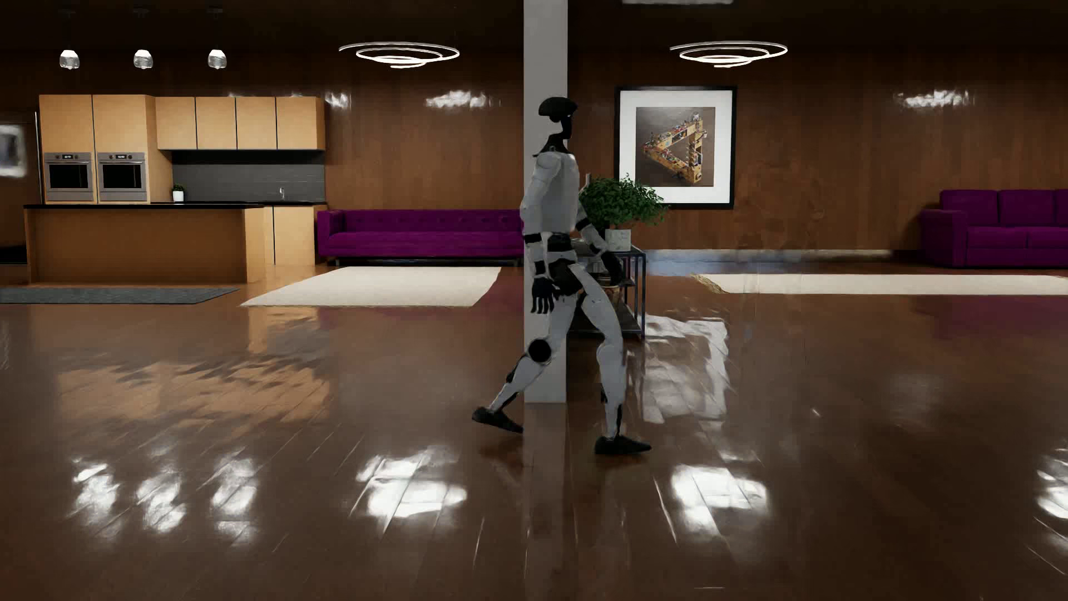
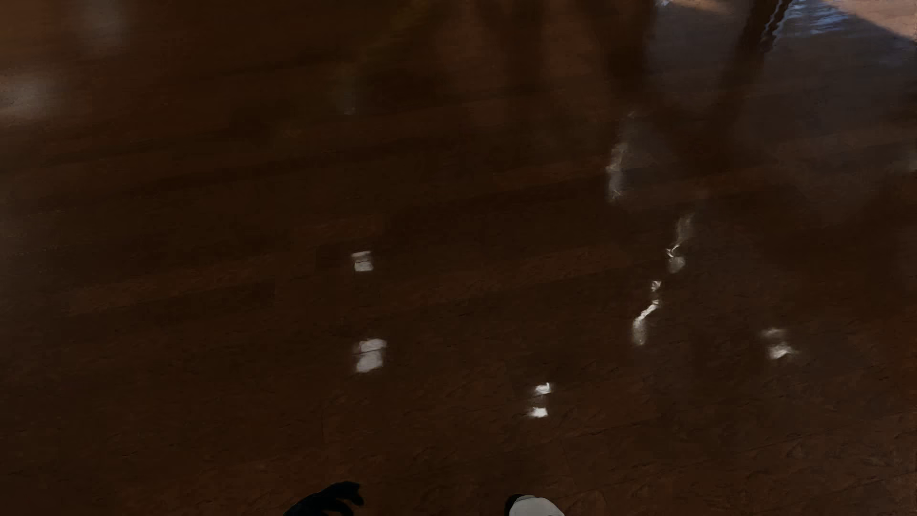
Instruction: Avoid the corner
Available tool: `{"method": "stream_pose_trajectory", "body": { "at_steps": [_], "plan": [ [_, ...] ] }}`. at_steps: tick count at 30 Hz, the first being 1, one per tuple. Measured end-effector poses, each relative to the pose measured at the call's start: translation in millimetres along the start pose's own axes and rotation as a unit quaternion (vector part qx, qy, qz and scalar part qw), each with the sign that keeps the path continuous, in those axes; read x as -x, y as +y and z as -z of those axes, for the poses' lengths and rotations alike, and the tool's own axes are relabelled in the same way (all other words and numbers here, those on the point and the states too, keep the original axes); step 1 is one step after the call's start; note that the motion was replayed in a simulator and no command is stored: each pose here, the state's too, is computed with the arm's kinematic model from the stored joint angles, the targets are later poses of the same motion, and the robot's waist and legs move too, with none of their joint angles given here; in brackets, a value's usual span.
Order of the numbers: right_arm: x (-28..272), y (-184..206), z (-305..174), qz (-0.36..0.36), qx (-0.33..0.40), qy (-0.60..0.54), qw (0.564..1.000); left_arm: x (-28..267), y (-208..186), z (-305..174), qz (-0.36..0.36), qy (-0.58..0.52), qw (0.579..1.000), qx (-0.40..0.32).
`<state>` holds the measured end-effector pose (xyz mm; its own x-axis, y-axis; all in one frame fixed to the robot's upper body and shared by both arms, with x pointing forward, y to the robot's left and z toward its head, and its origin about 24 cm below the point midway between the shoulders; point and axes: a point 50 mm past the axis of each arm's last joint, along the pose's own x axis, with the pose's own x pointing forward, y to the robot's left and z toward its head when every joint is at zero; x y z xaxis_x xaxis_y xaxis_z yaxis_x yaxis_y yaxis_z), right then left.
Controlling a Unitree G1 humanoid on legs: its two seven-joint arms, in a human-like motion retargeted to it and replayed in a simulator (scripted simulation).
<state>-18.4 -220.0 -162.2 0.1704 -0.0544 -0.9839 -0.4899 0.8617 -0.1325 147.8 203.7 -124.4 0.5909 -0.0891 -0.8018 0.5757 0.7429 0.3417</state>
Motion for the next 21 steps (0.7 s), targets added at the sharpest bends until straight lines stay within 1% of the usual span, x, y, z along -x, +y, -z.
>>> {"method": "stream_pose_trajectory", "body": {
  "at_steps": [1, 2, 3, 4, 5, 6, 7, 8, 9, 10, 11, 13, 15, 16, 18, 21],
  "plan": [
    [0, 0, 1, -0.002, 0.01, 0.004, 1.0, 3, 7, 0, -0.017, -0.006, 1.0, 0.022],
    [0, 1, 5, -0.004, 0.012, 0.014, 1.0, 4, 2, 6, -0.018, 0.005, 0.999, 0.04],
    [0, 1, 11, -0.004, 0.011, 0.026, 1.0, 6, -14, 17, -0.005, 0.027, 0.998, 0.06],
    [-2, -2, 7, 0.001, 0.004, 0.023, 1.0, 9, -27, 27, 0.01, 0.043, 0.997, 0.064],
    [-3, -5, -1, 0.008, -0.011, 0.009, 1.0, 11, -39, 32, 0.027, 0.054, 0.996, 0.061],
    [-4, -7, -13, 0.01, -0.004, -0.013, 1.0, 12, -52, 34, 0.055, 0.06, 0.996, 0.034],
    [-5, -8, -26, 0.011, -0.006, -0.038, 0.999, 16, -64, 42, 0.067, 0.078, 0.994, 0.045],
    [-5, -12, -44, 0.014, 0.002, -0.068, 0.998, 25, -71, 46, 0.079, 0.071, 0.994, 0.04],
    [-4, -20, -57, 0.023, 0.01, -0.091, 0.996, 31, -87, 64, 0.107, 0.112, 0.988, 0.022],
    [-3, -27, -71, 0.033, 0.002, -0.119, 0.992, 38, -92, 76, 0.104, 0.137, 0.984, 0.043],
    [0, -33, -81, 0.042, -0.001, -0.139, 0.989, 45, -97, 88, 0.108, 0.16, 0.98, 0.048],
    [7, -56, -97, 0.075, -0.016, -0.174, 0.982, 58, -109, 101, 0.132, 0.18, 0.974, 0.031],
    [8, -68, -93, 0.095, -0.039, -0.171, 0.98, 71, -119, 114, 0.153, 0.202, 0.967, 0.018],
    [7, -68, -83, 0.099, -0.058, -0.154, 0.981, 75, -120, 120, 0.156, 0.212, 0.965, 0.016],
    [0, -49, -57, 0.078, -0.076, -0.105, 0.988, 84, -121, 131, 0.157, 0.236, 0.959, 0.016],
    [-2, -30, -33, 0.052, -0.063, -0.058, 0.995, 68, -101, 117, 0.119, 0.207, 0.97, 0.036]
  ]
}}
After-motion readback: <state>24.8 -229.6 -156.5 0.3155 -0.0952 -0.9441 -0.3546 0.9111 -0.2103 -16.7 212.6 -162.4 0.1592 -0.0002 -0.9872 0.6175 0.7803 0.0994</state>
